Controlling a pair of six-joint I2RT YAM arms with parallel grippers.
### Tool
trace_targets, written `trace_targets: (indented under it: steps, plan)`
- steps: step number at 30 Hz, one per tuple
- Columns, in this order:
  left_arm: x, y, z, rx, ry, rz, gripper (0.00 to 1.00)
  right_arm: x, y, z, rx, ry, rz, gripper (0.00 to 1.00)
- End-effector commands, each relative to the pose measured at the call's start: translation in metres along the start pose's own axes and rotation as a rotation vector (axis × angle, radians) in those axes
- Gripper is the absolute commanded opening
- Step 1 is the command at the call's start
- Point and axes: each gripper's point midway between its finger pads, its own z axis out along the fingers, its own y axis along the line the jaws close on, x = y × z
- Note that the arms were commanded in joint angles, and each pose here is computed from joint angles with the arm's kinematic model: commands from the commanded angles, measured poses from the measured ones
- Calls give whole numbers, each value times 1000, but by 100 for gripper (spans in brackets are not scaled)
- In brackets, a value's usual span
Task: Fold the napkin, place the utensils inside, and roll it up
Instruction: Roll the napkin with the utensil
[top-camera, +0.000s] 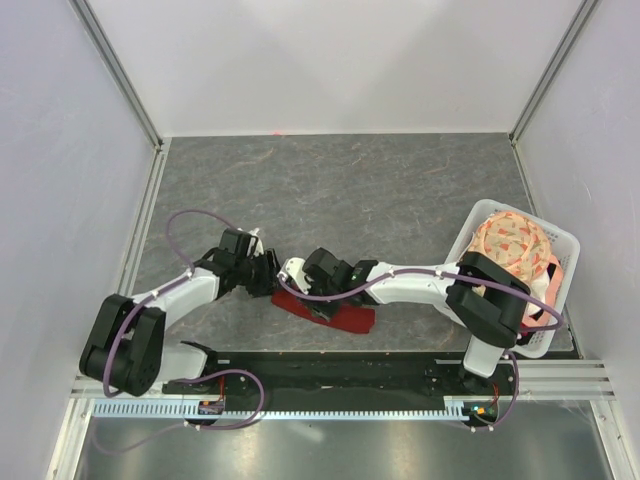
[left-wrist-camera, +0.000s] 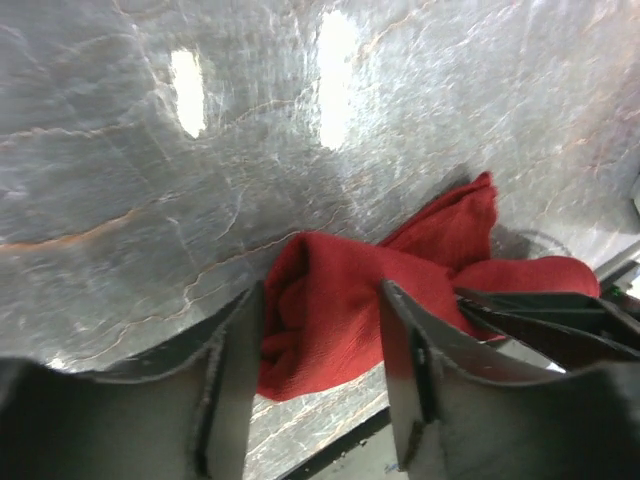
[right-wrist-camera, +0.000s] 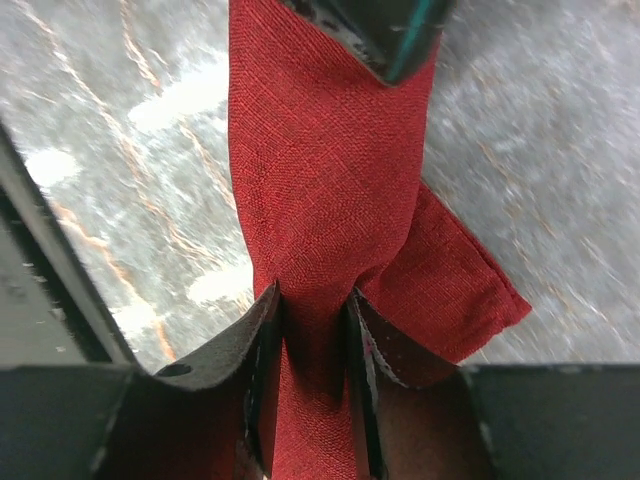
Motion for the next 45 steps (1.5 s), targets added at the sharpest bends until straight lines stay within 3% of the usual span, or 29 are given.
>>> trace_targets:
  steps: [1,6,16,22,24,25,26,31,37,40,45]
  plan:
    - [-24,1,-16,-54,-133,38,60,42,22,9,-215,159,124,34]
    - [-19,10,-25,-79,-184,21,62,39,28,6,-408,173,254,33]
    - [-6,-11,-24,95,-186,63,61,38,19,6,-633,205,522,33]
    - [-2,-11,-14,136,-184,65,48,38,12,8,-639,203,555,33]
    - [1,-8,-11,132,-175,58,34,35,10,6,-627,196,552,35]
    - [2,-6,-9,126,-166,55,21,30,7,4,-614,182,546,36]
    - [2,-6,-8,124,-161,53,16,29,3,4,-581,179,538,40]
    - [-4,-6,-9,103,-161,55,2,3,-22,-16,-401,90,480,59]
    - [-2,-1,-10,32,-96,19,2,-23,-46,-44,-37,-15,253,71]
    - [1,3,-9,-11,-48,-11,2,-26,-37,-47,105,-38,123,76]
    - [3,3,-6,-29,12,-28,2,-27,-17,-44,188,-74,-8,82]
